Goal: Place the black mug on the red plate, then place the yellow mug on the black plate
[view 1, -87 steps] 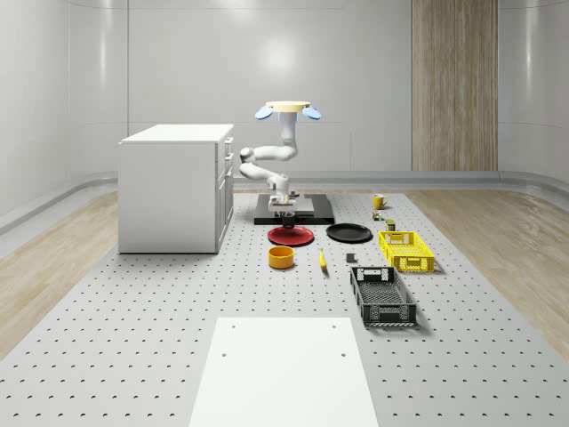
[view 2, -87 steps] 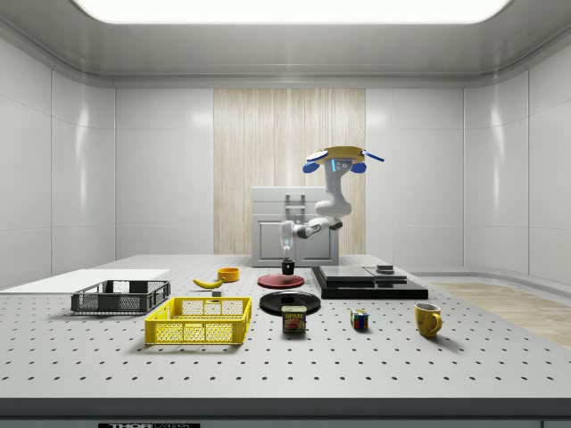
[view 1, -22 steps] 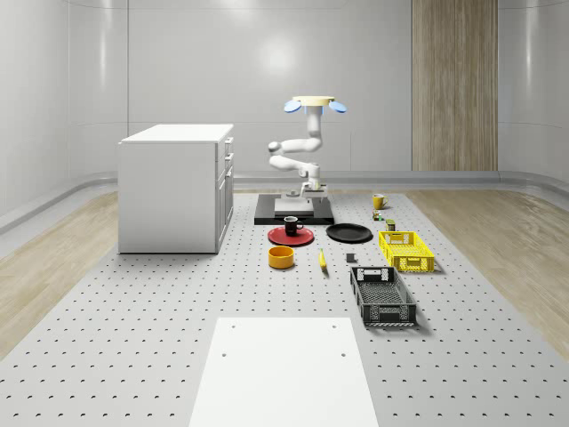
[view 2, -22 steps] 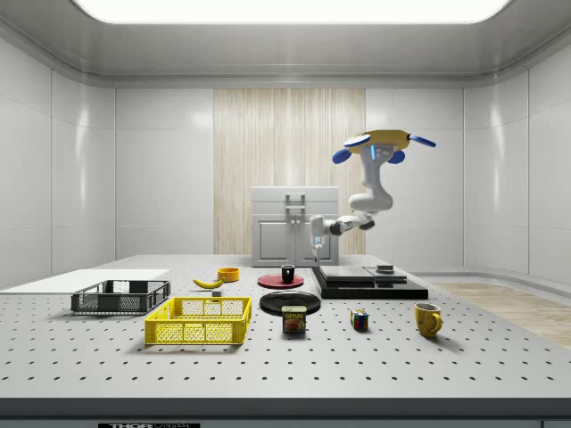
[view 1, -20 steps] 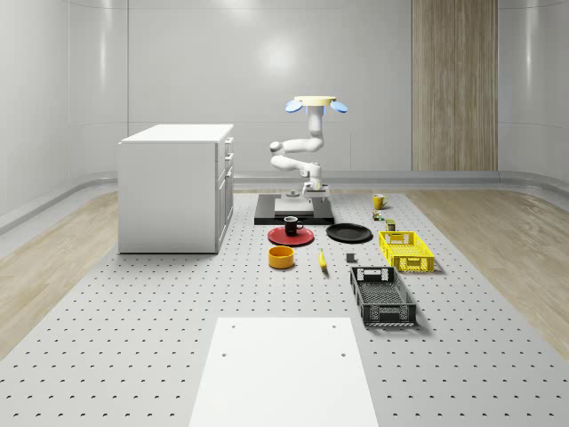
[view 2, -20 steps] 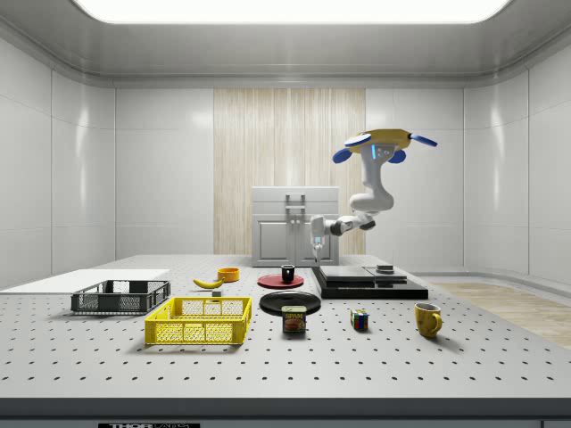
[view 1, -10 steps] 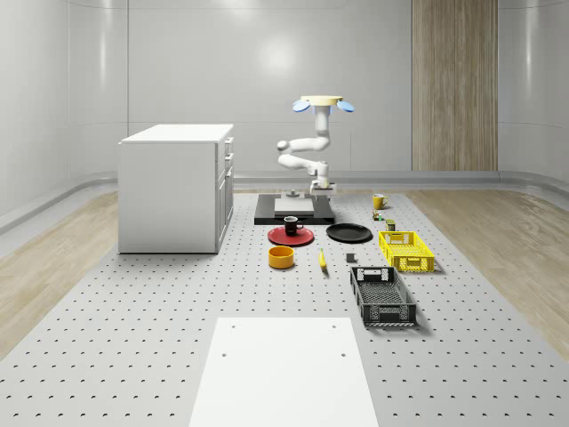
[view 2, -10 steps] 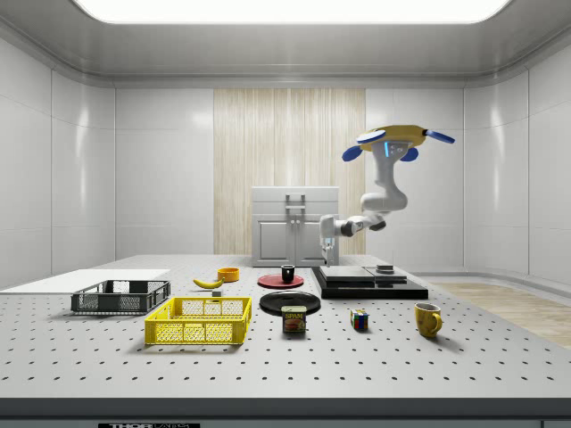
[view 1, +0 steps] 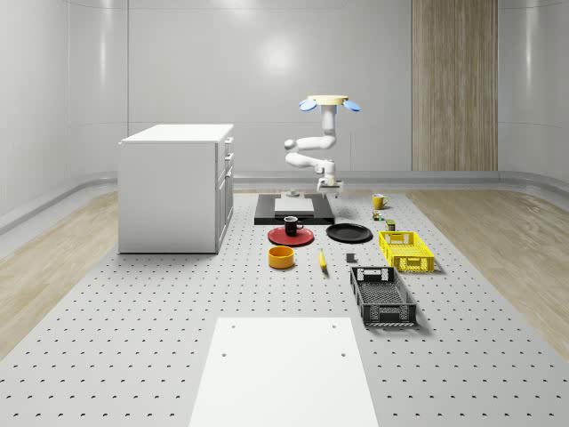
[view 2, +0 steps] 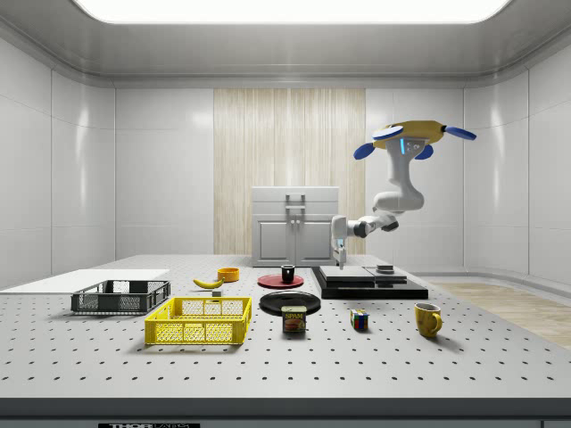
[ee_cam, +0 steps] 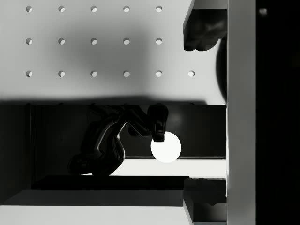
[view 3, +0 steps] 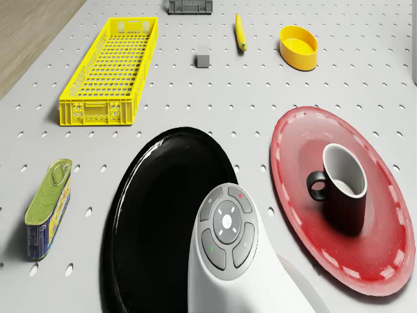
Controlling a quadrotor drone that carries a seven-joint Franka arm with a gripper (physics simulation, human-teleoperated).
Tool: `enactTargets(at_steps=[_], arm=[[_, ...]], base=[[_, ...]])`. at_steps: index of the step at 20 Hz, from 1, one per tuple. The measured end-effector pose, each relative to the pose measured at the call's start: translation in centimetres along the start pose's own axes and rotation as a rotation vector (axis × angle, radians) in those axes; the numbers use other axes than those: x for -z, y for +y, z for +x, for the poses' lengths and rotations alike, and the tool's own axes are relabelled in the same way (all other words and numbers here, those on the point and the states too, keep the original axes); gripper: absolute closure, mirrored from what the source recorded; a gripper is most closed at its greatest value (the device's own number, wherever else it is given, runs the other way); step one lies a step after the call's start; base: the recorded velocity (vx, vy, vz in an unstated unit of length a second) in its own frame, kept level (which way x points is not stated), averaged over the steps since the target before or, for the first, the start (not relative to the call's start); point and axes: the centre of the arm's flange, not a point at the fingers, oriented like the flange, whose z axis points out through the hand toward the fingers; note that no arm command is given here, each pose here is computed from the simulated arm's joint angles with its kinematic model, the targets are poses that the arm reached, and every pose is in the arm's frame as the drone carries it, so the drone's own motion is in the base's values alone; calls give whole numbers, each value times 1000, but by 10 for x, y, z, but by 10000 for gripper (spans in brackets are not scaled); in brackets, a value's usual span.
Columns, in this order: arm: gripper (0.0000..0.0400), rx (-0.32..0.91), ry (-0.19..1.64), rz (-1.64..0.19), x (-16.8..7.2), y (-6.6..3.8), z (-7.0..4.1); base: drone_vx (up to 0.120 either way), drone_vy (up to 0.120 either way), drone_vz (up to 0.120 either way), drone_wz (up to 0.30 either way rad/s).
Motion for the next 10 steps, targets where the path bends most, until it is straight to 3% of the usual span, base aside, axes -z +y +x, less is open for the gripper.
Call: enactTargets(at_steps=[2,10], arm=[[0,0,0,0,0,0,0],[0,0,0,0,0,0,0]], base=[[-120,120,0,0],[0,120,0,0]])
